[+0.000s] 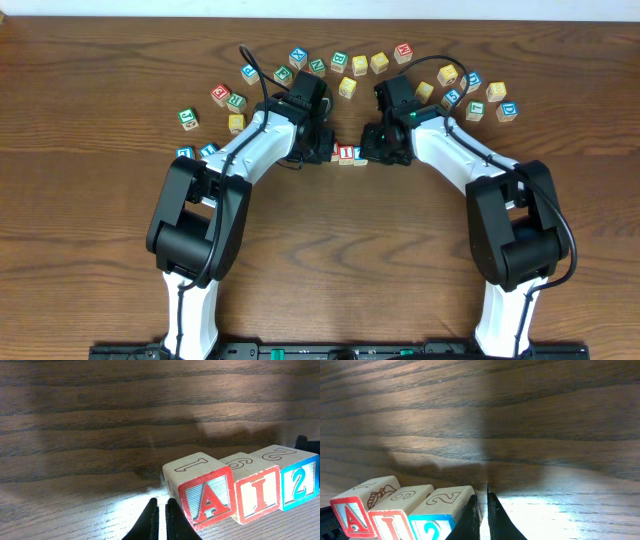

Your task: Spell out AI2

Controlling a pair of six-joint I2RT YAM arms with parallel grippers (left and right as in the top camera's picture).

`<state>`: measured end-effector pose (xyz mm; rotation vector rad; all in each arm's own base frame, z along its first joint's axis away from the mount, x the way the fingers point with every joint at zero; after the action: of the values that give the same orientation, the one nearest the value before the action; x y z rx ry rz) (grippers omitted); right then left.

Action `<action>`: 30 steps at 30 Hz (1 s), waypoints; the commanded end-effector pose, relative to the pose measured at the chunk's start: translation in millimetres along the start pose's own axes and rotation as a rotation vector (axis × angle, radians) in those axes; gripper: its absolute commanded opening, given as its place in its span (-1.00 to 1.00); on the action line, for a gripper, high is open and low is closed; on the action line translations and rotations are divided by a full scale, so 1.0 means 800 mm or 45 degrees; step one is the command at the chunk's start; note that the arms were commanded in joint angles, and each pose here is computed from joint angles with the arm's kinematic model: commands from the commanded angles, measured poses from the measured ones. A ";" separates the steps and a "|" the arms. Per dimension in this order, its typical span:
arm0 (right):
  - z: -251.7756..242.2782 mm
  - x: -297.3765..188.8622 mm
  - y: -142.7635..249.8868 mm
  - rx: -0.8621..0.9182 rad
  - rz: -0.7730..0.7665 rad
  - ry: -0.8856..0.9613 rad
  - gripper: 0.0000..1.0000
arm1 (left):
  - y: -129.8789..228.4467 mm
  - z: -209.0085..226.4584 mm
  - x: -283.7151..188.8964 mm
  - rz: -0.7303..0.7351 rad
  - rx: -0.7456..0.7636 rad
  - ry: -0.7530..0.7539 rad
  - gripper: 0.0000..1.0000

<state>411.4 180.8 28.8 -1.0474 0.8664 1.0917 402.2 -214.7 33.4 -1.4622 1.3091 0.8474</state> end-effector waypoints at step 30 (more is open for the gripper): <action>0.032 -0.069 -0.016 -0.194 -0.075 0.020 -0.98 | -0.062 0.045 -0.073 -0.274 0.008 -0.086 -0.85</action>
<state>412.8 172.1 67.4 -1.1576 0.8586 1.0874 434.9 -183.4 86.6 -1.5399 1.1731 0.7029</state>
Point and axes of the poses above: each gripper's point midway between its finger pads, its own x axis out along the fingers, its own z axis along the line the jaws close on, y = z × x, the point moved 2 cm from there along -x, back along the fingers, and after that the axes turned 5 degrees about -x, right-handed, at the moved point
